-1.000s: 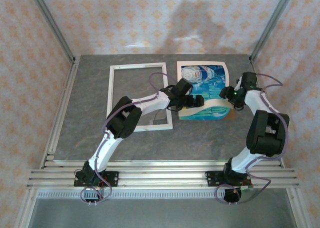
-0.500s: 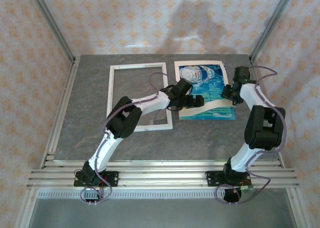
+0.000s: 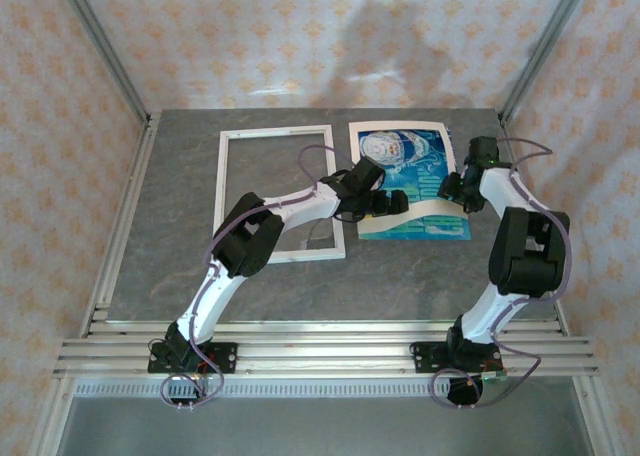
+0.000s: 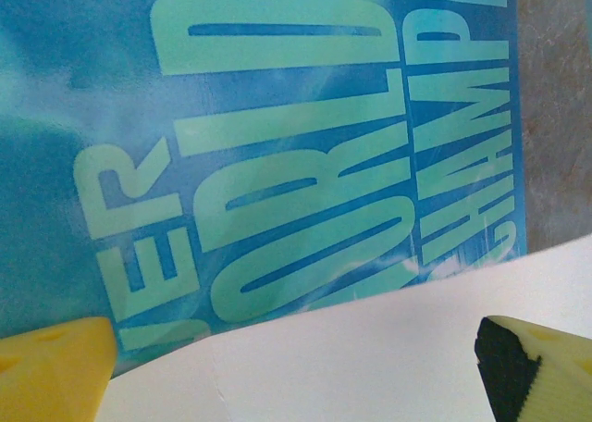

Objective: Put the photo into the frame

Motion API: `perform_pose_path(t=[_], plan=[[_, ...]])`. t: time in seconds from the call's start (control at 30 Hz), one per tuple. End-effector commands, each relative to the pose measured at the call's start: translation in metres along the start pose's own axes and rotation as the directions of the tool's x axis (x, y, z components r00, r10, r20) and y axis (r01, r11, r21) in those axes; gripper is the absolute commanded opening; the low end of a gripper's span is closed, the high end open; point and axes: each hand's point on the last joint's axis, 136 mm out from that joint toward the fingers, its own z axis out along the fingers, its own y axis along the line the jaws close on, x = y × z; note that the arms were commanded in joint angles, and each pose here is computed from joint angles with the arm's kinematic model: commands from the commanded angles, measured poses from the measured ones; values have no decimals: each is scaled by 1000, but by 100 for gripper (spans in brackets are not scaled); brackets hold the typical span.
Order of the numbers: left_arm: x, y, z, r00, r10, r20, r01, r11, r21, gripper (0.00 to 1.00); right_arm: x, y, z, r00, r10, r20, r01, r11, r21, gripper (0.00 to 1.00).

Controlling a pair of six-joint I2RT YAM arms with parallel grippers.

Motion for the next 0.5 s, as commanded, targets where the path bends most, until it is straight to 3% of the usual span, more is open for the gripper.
perform_pose_path(t=[0.0,0.17,0.47], plan=[[31,20,20,995,-8,-98,4,999,-44,100,-2,9,-20,993,114,11,-111,979,-170,59],[31,21,20,995,-9,-99,5,999,-47,100,-7,7,-34,973,231,4,-216,918,-334,60],[31,21,19,995,-9,-102,5,999,-48,100,-8,13,-41,956,287,-56,-279,835,-474,56]])
